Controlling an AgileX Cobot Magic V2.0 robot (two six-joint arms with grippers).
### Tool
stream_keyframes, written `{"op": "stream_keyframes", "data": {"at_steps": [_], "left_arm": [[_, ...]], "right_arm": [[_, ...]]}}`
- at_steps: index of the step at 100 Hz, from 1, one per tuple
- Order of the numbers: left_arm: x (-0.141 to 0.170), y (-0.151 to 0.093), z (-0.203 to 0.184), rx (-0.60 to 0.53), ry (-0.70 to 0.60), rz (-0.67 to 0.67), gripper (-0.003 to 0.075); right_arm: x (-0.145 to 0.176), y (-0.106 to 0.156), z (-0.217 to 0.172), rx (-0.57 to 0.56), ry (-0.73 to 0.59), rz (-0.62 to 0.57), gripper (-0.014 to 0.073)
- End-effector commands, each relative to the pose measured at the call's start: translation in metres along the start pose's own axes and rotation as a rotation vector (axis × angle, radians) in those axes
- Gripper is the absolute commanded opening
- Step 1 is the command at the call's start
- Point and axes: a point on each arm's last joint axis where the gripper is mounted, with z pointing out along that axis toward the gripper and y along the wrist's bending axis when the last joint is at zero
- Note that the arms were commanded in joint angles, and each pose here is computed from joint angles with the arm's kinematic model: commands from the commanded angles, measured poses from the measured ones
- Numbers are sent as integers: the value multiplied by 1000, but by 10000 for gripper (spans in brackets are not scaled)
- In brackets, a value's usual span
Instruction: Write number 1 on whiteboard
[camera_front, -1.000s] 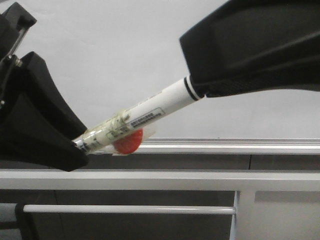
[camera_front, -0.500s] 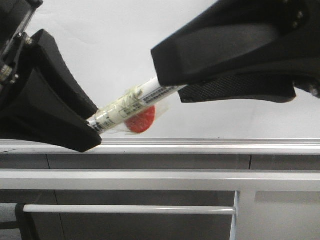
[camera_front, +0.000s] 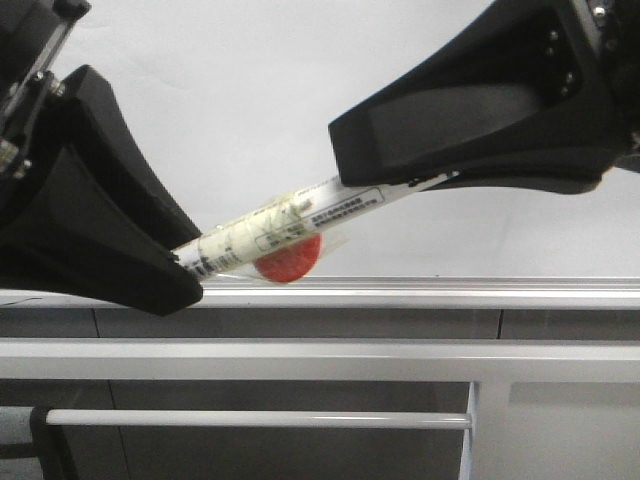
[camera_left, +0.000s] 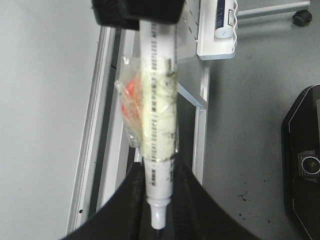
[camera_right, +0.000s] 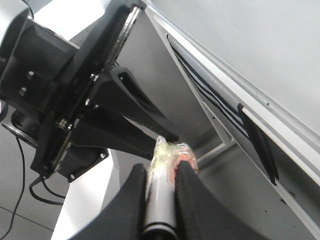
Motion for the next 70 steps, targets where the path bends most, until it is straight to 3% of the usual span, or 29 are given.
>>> {"op": "stream_keyframes", "data": {"at_steps": [1, 22, 29, 41, 48, 70], "left_arm": [[-17, 10, -9, -84, -126, 21, -20], [-19, 11, -10, -93, -138, 21, 17], [-19, 11, -10, -95, -141, 21, 110], [-22, 13, -10, -113, -170, 18, 362], [-22, 13, -11, -118, -178, 18, 435], [-23, 13, -12, -117, -186, 7, 441]], "right_arm": [[-16, 16, -3, -144, -88, -5, -60], [-15, 18, -3, -166, -81, -11, -60], [-16, 19, -3, -170, -82, -11, -60], [-15, 15, -2, -134, -79, -10, -60], [-15, 13, -2, -105, -72, -13, -60], [-13, 8, -2, -57, -54, -23, -60]]}}
